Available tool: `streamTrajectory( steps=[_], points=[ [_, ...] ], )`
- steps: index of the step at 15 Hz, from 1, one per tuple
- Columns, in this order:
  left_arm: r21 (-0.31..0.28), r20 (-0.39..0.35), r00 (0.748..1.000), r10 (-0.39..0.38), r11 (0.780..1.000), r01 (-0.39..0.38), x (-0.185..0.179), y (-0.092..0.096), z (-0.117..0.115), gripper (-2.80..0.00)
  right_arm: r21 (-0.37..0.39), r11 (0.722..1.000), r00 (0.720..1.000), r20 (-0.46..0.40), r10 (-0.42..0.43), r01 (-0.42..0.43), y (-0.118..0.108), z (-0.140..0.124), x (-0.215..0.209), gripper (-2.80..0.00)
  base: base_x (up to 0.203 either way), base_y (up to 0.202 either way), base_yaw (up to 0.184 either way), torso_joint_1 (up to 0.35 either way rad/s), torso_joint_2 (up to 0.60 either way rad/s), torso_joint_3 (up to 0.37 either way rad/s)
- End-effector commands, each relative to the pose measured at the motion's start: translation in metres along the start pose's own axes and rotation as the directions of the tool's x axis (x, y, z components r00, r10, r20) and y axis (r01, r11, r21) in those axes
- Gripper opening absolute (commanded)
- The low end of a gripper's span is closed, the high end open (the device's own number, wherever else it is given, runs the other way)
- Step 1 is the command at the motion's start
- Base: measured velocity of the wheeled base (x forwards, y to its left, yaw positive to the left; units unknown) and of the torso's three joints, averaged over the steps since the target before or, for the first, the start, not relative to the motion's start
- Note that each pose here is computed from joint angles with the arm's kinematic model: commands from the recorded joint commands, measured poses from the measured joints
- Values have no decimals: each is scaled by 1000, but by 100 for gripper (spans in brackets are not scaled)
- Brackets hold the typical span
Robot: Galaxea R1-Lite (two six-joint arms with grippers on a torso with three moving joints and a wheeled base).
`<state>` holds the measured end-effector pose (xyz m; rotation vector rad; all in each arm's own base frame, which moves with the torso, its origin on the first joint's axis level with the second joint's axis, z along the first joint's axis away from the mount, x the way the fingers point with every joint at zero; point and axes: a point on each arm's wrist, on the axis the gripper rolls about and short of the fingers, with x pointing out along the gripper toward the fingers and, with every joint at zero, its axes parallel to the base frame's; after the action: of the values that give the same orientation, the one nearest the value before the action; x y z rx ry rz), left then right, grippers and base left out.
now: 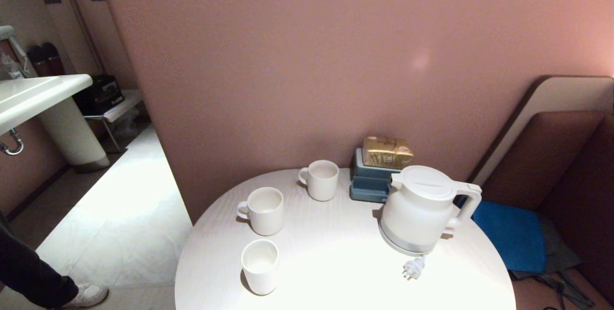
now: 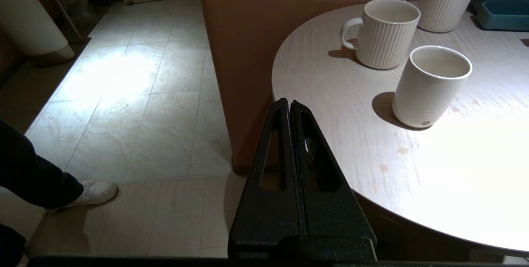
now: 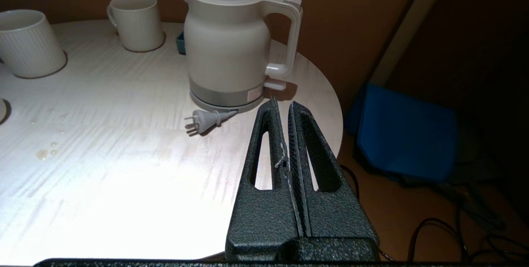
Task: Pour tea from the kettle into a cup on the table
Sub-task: Pick up the kettle
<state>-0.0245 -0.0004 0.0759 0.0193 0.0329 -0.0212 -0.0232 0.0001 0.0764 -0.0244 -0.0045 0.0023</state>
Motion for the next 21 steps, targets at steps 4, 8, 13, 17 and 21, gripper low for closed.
streamTrajectory(
  steps=[4, 8, 13, 17, 21],
  points=[
    [0, -1, 1000, -1, 1000, 1, 0, 0, 0, -280, 8, 1000, 1000, -2, -7, 7, 0, 0, 0, -280, 0, 0, 0, 0, 0, 0],
    [0, -2, 1000, -1, 1000, 1, 0, 0, 0, -280, 0, 1000, 1000, -3, -5, 5, 0, 0, 0, -280, 0, 0, 0, 0, 0, 0],
    [0, -2, 1000, -1, 1000, 1, 0, 0, 0, -280, 1, 1000, 1000, -9, -7, 7, 0, 0, 0, -280, 0, 0, 0, 0, 0, 0],
    [0, -2, 1000, -1, 1000, 1, 0, 0, 0, -280, 0, 1000, 1000, -25, -7, 7, 0, 0, -1, -280, 0, 0, 0, 0, 0, 0],
    [0, -2, 1000, 1, 1000, -1, 0, 0, 0, -280, -2, 1000, 1000, -28, -8, 8, 0, 0, -1, -280, 0, 0, 0, 0, 0, 0]
  ],
)
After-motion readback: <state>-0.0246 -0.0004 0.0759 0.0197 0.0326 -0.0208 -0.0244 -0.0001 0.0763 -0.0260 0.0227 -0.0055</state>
